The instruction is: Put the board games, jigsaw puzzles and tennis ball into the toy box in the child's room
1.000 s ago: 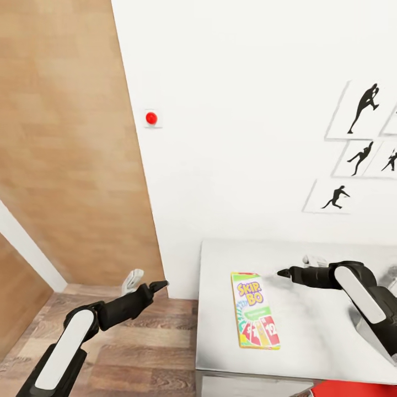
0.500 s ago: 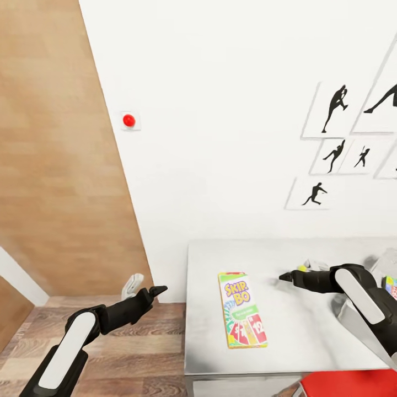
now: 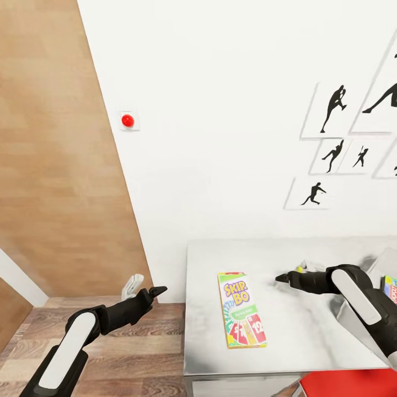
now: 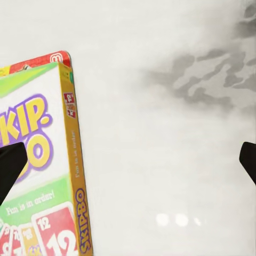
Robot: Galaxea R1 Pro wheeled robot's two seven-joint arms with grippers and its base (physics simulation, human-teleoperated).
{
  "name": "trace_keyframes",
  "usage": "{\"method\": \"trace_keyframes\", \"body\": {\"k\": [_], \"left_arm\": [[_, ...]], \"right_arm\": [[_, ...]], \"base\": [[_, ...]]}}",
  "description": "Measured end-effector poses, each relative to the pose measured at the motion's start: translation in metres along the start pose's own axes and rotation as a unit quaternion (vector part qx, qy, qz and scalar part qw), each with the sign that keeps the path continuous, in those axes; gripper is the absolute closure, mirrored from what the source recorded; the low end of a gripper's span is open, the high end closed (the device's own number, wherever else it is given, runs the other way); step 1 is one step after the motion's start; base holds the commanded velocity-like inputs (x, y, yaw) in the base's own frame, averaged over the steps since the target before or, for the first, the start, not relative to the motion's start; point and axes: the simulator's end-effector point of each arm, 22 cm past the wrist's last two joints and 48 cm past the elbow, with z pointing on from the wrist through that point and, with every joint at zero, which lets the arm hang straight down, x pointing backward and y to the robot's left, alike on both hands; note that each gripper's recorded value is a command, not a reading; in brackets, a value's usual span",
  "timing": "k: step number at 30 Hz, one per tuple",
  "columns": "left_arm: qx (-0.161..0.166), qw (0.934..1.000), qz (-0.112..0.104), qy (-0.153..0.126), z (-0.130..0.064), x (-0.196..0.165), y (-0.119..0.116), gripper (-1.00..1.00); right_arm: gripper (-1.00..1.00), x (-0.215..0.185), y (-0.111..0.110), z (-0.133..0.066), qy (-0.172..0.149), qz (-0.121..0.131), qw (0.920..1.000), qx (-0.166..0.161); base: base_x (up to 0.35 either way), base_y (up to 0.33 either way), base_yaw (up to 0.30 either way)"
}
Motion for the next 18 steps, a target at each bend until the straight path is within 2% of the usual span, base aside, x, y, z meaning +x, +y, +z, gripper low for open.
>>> {"method": "trace_keyframes", "body": {"k": [9, 18], "left_arm": [[0.0, 1.0, 0.0, 0.0, 0.0, 0.0, 0.0, -1.0], [0.0, 1.0, 0.0, 0.0, 0.0, 0.0, 0.0, -1.0]], "right_arm": [[-1.0, 0.004, 0.02, 0.005, 0.003, -0.005, 0.9998, -0.017], [-1.0, 0.006, 0.03, 0.008, 0.003, -0.007, 0.9996, -0.027]], "base": [[0.001, 0.0, -0.005], [0.0, 0.0, -0.001]]}}
